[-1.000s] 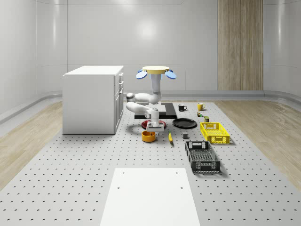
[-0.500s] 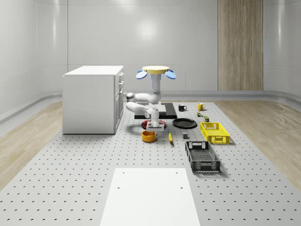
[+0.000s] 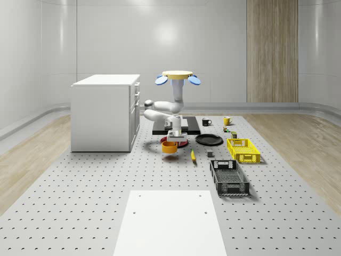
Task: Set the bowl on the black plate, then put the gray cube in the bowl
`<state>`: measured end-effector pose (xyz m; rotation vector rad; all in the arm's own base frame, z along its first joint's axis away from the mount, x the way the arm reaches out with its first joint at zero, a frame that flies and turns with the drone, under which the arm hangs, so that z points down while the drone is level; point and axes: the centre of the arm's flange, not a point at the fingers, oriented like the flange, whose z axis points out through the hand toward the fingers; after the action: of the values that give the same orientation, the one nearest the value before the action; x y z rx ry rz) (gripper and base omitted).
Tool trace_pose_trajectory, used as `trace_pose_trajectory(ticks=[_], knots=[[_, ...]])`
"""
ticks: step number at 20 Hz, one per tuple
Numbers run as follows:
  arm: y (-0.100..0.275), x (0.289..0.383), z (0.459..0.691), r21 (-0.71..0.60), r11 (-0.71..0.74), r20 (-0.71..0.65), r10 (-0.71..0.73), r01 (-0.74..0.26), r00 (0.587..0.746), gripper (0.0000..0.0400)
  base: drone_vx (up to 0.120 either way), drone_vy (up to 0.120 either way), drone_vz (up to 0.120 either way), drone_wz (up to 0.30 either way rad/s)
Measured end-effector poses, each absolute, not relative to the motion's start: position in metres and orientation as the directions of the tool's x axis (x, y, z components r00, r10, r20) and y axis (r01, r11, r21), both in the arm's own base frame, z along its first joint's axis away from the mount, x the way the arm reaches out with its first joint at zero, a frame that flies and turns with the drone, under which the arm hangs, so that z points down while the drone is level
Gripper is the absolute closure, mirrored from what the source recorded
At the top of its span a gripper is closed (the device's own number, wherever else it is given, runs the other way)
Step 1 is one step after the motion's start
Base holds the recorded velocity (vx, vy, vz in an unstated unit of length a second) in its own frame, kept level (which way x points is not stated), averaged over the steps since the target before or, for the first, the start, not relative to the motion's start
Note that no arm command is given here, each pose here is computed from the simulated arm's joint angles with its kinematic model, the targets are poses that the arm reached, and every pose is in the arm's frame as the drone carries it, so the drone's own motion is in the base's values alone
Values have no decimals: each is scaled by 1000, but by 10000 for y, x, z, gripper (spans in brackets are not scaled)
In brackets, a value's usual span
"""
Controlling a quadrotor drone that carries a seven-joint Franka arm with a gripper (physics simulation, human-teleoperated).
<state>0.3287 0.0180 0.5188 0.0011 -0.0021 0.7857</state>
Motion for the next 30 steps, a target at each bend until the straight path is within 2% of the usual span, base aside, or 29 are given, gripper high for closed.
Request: trace_pose_trajectory(ticks=[2, 30], knots=[[180, 3287, 5173, 0, 707, 2, 707, -707, 707, 299, -120, 120, 120, 0], [180, 3288, 5147, 0, 707, 2, 707, -707, 707, 300, -120, 120, 0, 0]])
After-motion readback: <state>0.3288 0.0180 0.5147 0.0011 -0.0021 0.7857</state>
